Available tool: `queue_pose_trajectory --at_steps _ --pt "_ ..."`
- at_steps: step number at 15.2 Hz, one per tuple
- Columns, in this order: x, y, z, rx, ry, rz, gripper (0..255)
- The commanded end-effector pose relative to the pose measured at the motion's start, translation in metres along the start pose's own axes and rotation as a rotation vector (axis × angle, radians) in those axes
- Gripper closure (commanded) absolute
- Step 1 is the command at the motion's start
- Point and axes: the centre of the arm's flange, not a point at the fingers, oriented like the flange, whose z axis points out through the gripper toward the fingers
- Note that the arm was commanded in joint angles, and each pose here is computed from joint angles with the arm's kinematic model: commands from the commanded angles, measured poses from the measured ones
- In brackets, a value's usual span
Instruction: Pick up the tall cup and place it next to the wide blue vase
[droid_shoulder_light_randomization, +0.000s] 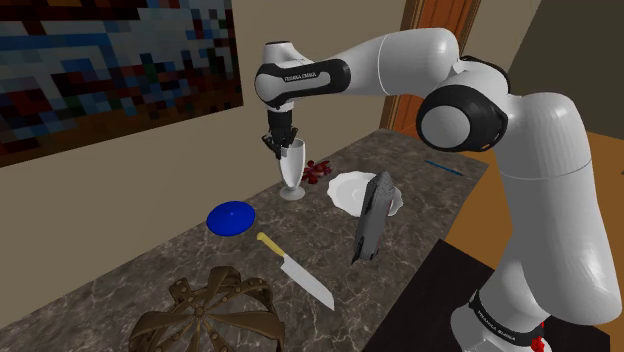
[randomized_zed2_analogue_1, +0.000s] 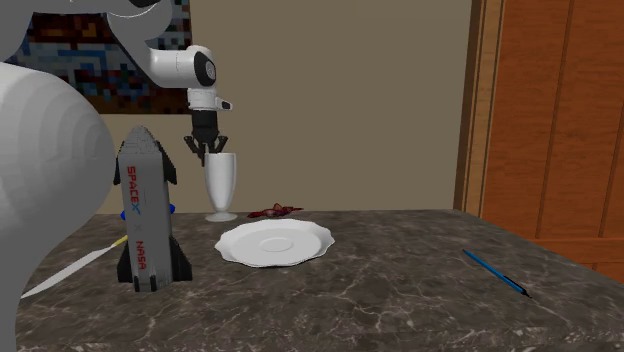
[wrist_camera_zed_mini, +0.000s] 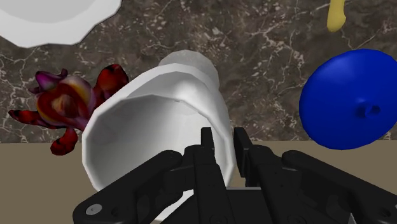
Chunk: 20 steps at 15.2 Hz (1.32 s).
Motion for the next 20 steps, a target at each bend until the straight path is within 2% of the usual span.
queue_pose_trajectory --at_steps 1,3,4,9,13,20 --pt "0.000 0.000 -0.001 0.000 0.001 0.000 255" --pt "0.000 0.000 -0.001 0.000 0.001 0.000 255" --pt "0.000 0.000 -0.001 0.000 0.001 0.000 0" --pt "0.000 0.000 -0.001 0.000 0.001 0.000 0" --pt "0.000 0.000 -0.051 0.000 0.001 0.000 0" --pt "0.000 0.000 -0.051 0.000 0.001 0.000 0"
